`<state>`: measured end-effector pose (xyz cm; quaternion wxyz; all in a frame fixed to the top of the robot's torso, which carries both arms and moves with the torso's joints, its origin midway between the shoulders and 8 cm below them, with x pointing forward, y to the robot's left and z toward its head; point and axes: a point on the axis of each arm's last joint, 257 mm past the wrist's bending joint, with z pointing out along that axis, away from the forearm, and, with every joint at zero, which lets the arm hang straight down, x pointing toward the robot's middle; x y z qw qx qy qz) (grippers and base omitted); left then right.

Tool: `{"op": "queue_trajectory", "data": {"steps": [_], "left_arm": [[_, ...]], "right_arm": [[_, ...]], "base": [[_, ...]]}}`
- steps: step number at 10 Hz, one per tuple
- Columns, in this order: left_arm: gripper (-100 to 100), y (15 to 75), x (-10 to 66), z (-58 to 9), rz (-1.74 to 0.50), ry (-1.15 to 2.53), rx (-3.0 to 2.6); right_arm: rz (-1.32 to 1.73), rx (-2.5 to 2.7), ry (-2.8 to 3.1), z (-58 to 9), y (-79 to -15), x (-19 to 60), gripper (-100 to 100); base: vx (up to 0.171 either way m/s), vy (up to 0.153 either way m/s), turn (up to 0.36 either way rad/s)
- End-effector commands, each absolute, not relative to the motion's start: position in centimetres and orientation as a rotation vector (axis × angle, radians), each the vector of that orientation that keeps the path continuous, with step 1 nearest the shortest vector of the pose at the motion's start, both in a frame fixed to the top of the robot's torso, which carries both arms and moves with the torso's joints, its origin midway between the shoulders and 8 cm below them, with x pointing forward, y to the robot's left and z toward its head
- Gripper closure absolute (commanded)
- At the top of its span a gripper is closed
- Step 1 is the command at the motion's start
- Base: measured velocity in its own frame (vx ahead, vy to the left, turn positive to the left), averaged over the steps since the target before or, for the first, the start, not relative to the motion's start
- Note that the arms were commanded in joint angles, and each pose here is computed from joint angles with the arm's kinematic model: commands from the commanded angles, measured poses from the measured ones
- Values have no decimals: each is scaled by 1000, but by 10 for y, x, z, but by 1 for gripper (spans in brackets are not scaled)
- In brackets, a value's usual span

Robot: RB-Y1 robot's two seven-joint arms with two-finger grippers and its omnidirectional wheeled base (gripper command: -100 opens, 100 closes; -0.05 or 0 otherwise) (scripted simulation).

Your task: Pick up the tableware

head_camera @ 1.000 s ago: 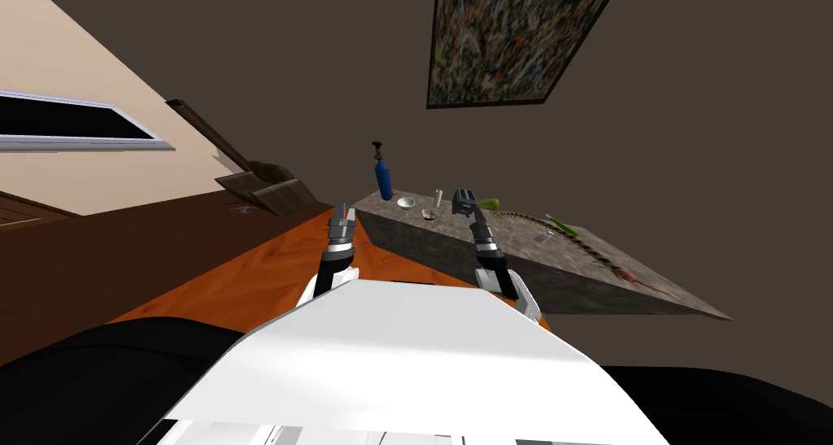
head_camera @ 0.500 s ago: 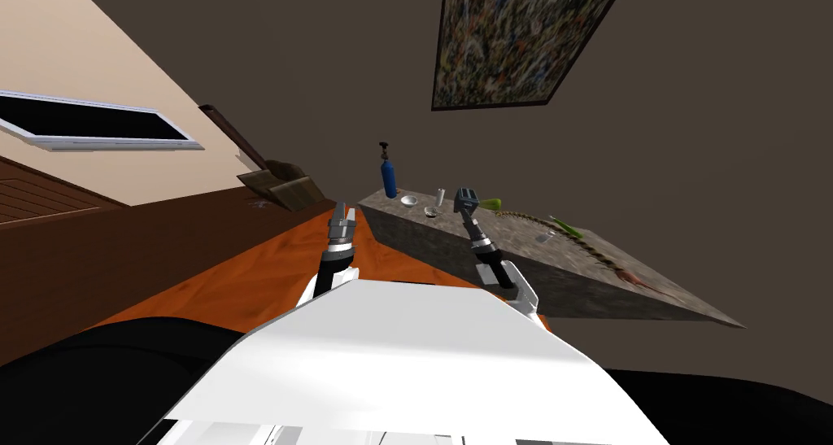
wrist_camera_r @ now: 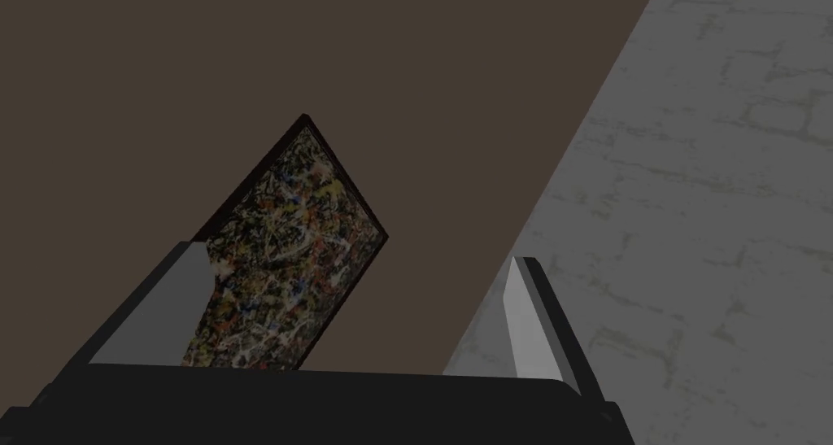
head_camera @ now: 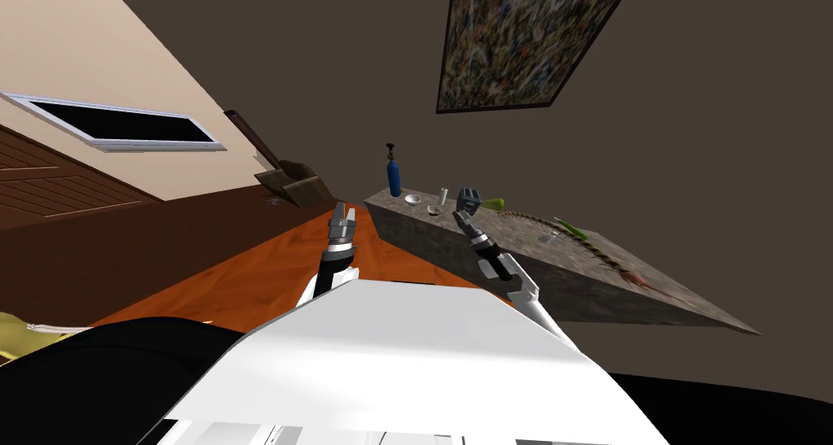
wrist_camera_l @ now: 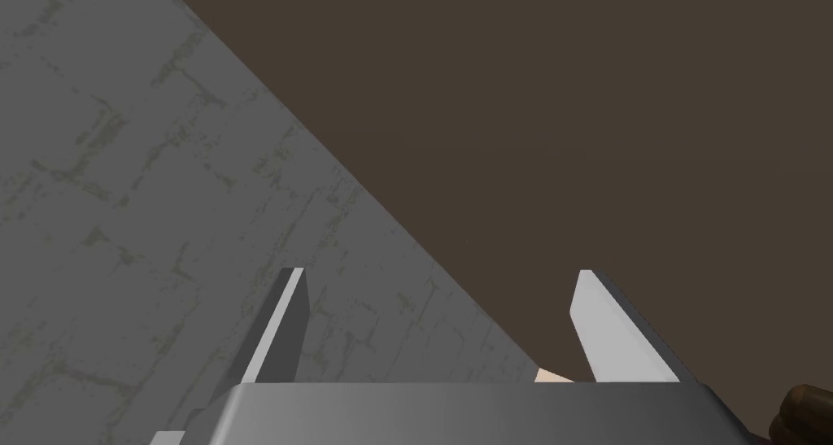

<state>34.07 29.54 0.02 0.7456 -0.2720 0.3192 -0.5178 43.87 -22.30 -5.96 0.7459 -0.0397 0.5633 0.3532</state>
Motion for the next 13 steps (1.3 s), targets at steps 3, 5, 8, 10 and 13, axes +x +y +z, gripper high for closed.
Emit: {"op": "queue_trajectory", "data": {"steps": [3, 5, 8, 10, 13], "left_arm": [[0, 295, 341, 0, -1133, 699, -595], [0, 295, 341, 0, -1134, 699, -595], [0, 295, 341, 0, -1134, 699, -595], [0, 295, 341, 0, -1133, 699, -596], [0, 295, 341, 0, -1133, 699, -596]], "right_arm": [[610, -299, 1302, -84, -223, 453, -100], [541, -381, 1330, -97, -227, 460, -100], [397, -538, 1386, -124, -244, 474, -100], [324, -613, 1416, -139, -256, 481, -100], [184, -766, 1463, -163, -281, 491, -100]], "base": [[-57, 23, 93], [-47, 47, 109], [-28, 62, 106], [4, 65, 82], [5, 70, 103]]}}
